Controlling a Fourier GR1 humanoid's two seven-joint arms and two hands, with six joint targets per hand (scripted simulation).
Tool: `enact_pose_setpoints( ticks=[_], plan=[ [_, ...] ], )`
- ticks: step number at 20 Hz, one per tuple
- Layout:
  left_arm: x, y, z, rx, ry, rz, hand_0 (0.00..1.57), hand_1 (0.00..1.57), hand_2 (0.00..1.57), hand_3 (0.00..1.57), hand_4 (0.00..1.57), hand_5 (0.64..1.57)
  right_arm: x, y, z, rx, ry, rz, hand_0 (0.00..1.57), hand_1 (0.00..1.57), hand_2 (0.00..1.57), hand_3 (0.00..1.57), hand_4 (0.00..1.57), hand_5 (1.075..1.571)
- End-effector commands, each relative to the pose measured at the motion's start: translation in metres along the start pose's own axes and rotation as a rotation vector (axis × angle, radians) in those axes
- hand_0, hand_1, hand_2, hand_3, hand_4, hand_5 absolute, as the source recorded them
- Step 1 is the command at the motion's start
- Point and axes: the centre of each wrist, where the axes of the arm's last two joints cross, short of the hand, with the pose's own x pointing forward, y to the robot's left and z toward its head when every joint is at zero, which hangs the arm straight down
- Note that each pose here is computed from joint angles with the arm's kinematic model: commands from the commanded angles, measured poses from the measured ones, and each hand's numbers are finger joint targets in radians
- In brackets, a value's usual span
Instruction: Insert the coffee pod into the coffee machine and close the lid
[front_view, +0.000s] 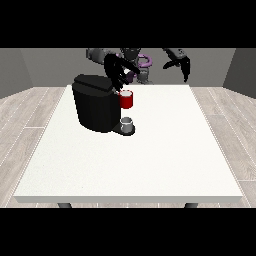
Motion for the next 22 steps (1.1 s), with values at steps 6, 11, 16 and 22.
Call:
enact_pose_setpoints(
  ticks=[6, 11, 16, 22],
  plan=[
    [0.014, -0.012, -0.018, -0.087, -0.064, 0.008, 0.0, 0.0, 0.0, 0.0, 0.44, 1.571, 0.08, 0.009, 0.017, 0.043, -0.3, -0.004, 0.0, 0.0, 0.0, 0.0, 0.0, 1.571],
    [0.048, -0.004, -0.044, -0.114, -0.171, -0.037, 0.0, 0.0, 0.0, 0.0, 0.43, 1.571, 0.111, 0.01, 0.024, 0.028, -0.407, 0.006, 0.0, 0.0, 0.0, 0.0, 0.0, 1.571],
    [0.05, -0.007, -0.033, -0.123, -0.164, -0.022, 0.0, 0.0, 0.0, 0.0, 0.25, 1.571, 0.104, -0.008, 0.003, 0.027, -0.443, -0.04, 0.0, 0.0, 0.0, 0.0, 0.0, 1.571],
    [0.056, 0.011, -0.035, -0.125, -0.173, -0.033, 0.0, 0.0, 0.0, 0.0, 0.33, 1.571, 0.124, 0.006, -0.006, 0.03, -0.469, -0.041, 0.0, 0.0, 0.0, 0.0, 0.1, 1.571]
  ],
)
